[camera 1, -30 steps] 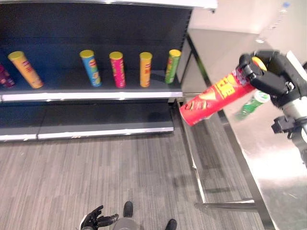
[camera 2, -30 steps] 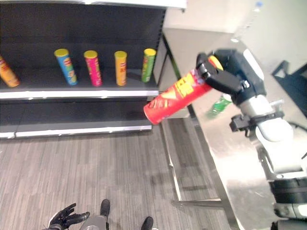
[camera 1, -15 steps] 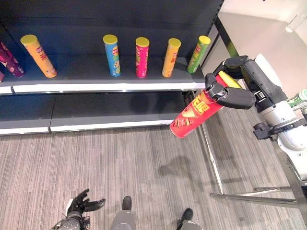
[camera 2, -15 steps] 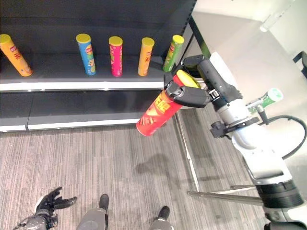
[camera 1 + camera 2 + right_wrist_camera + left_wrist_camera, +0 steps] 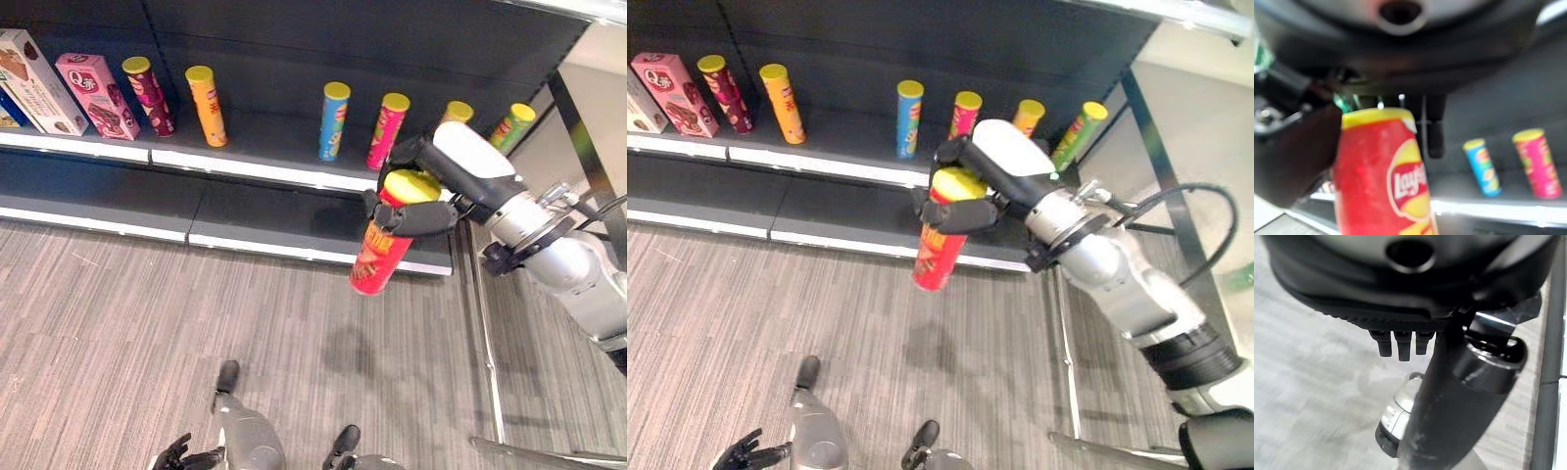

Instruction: Put the goods on the table back onto the shelves and tidy them up.

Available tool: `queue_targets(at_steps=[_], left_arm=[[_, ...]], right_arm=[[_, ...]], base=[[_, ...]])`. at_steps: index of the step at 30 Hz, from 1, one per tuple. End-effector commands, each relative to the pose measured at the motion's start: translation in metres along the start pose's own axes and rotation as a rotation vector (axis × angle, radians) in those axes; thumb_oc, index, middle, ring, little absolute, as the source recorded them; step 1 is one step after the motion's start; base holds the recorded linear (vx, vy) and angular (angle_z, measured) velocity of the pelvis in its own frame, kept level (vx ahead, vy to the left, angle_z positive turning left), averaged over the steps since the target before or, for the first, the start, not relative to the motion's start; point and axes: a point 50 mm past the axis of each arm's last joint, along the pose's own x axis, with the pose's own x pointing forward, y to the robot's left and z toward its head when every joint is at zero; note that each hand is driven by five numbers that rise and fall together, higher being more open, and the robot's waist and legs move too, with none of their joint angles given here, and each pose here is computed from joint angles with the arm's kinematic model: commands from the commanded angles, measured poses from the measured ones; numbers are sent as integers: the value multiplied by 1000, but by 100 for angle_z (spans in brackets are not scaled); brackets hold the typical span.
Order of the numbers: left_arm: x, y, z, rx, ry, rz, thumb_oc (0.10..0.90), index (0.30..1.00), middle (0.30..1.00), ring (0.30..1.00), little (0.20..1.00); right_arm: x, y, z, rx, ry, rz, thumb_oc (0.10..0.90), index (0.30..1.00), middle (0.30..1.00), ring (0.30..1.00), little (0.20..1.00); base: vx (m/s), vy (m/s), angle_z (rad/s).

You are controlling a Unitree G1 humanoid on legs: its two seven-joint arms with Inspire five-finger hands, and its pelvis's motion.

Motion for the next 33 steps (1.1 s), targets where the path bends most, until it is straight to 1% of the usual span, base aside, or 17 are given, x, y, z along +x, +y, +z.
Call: queue_targets(at_steps=[1,3,5,7,10,11,12,13,14,15,16,24,30,33], left_arm=[[2,14,34,159,-132,10,800,900,900,900,900],[2,18,40,211,-147,12,800,900,900,900,900],[2,27,49,228,-170,35,800,900,900,900,900],[2,30,51,233,-171,40,800,900,900,900,900],[3,29,42,202,-134,48,800,900,900,900,900],[4,24,43,197,-138,41,800,900,900,900,900],[6,15,58,231,-187,18,800,900,900,900,900],[6,11,57,228,-191,6,800,900,900,900,900],[6,11,57,228,-191,6,800,900,900,900,900],[7,2,59,196,-203,-6,800,900,900,900,900],[6,0,55,186,-191,-14,800,900,900,900,900],[5,-1,34,180,-124,-2,800,900,900,900,900],[5,-5,38,197,-141,0,800,900,900,900,900],[6,-8,49,206,-180,1,800,900,900,900,900]], right_arm=[[7,-44,23,-105,-99,-238,400,300,300,300,300],[6,-39,24,-100,-99,-255,400,300,300,300,300],[4,-36,23,-106,-94,-271,400,300,300,300,300],[-1,-37,23,-121,-88,-263,400,300,300,300,300],[3,-39,29,-120,-124,-284,400,300,300,300,300],[5,-40,30,-134,-129,-283,400,300,300,300,300],[2,-43,29,-197,-118,-262,400,300,300,300,300],[2,-44,29,-208,-111,-267,400,300,300,300,300],[1,-44,29,-209,-111,-267,400,300,300,300,300],[2,-45,32,-198,-132,-273,400,300,300,300,300],[0,-41,36,-182,-149,-257,400,300,300,300,300],[10,-27,44,-186,-199,-208,400,300,300,300,300],[20,-37,41,-308,-183,-325,400,300,300,300,300],[23,-46,36,-426,-151,-413,400,300,300,300,300]], base=[[292,560,9],[204,508,21],[134,476,19],[214,521,13],[217,223,22],[343,11,-5],[276,-66,10],[188,-56,124],[85,-162,184],[75,-212,173],[103,-261,78],[41,-49,-18],[-41,4,9],[-100,-1,4]])
